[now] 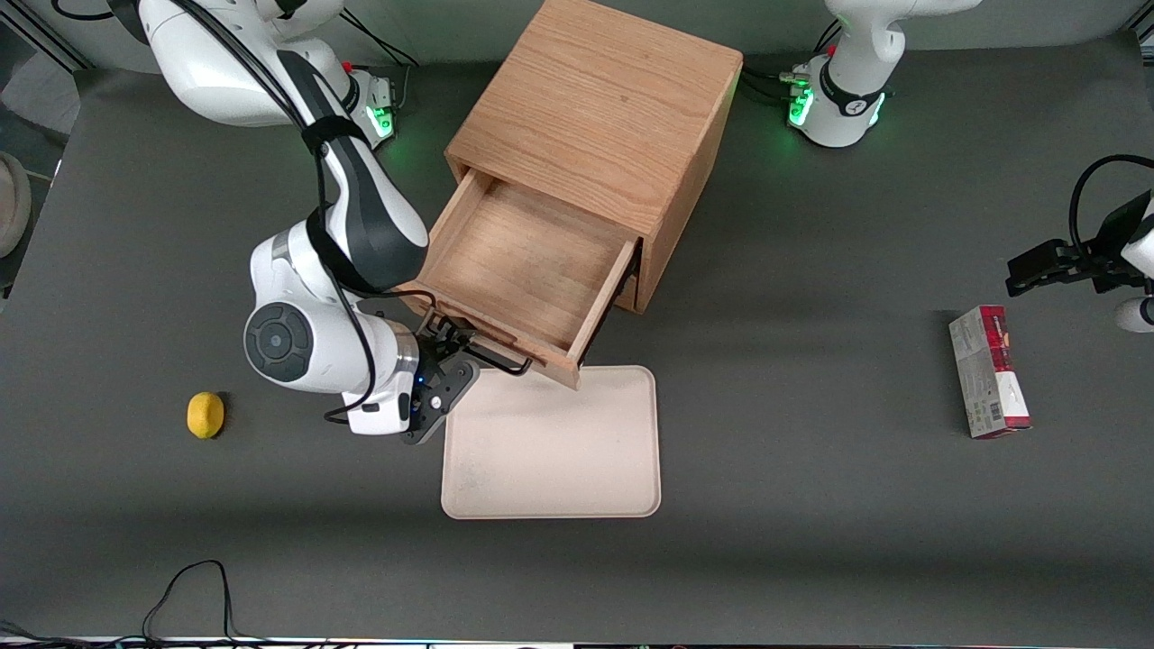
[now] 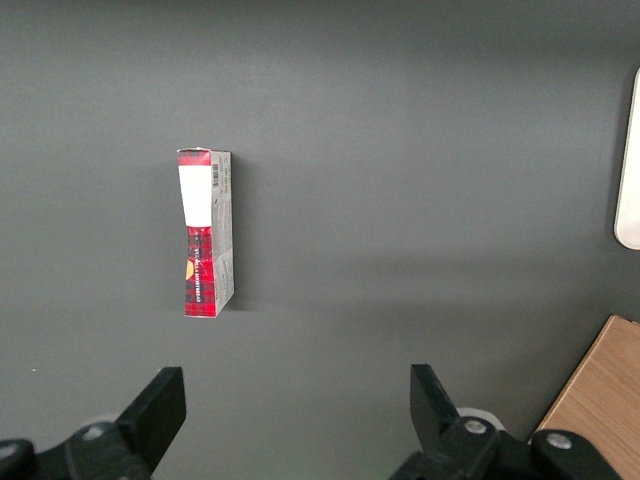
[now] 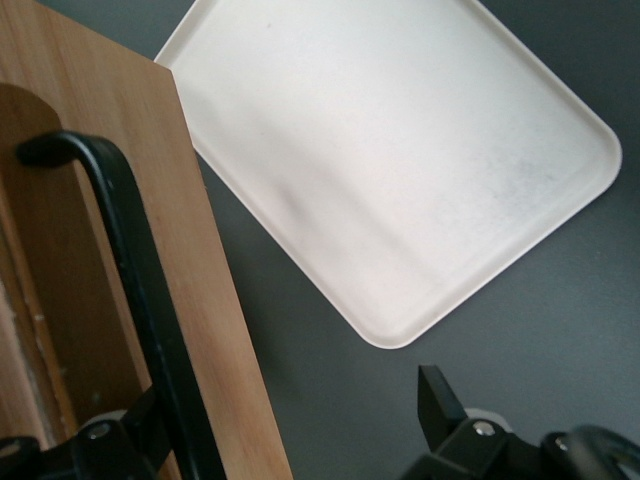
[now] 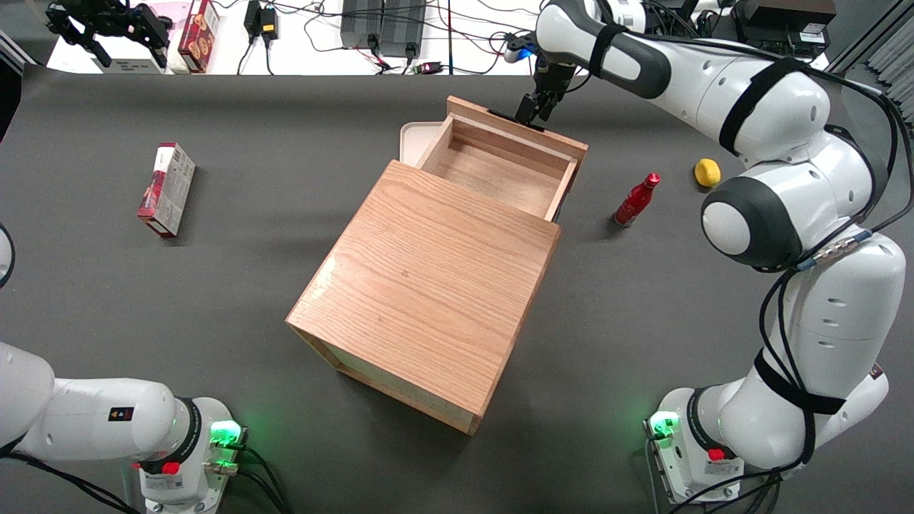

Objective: Open upper drawer

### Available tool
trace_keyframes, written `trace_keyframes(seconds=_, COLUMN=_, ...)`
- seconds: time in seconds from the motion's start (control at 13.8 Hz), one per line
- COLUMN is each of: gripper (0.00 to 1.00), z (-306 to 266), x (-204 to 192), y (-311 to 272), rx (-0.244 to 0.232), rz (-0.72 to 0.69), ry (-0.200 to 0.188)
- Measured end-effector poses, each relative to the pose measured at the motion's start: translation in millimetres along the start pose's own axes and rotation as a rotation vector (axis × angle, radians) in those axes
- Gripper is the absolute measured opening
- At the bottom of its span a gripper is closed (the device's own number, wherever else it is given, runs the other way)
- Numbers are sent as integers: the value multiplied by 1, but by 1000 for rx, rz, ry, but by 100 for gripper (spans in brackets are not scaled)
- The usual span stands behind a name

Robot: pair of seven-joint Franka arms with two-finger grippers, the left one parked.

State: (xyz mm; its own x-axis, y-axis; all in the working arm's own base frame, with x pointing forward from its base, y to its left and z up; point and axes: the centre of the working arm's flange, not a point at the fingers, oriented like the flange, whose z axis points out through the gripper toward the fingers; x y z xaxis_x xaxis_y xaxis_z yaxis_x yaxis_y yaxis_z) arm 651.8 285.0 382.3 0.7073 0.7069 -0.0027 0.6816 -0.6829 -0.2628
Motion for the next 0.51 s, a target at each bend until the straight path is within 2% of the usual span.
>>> trace_keyframes(seconds=0.51, gripper=100, z=-4, x=1, y=18, rx=-6, rz=6, ry=17)
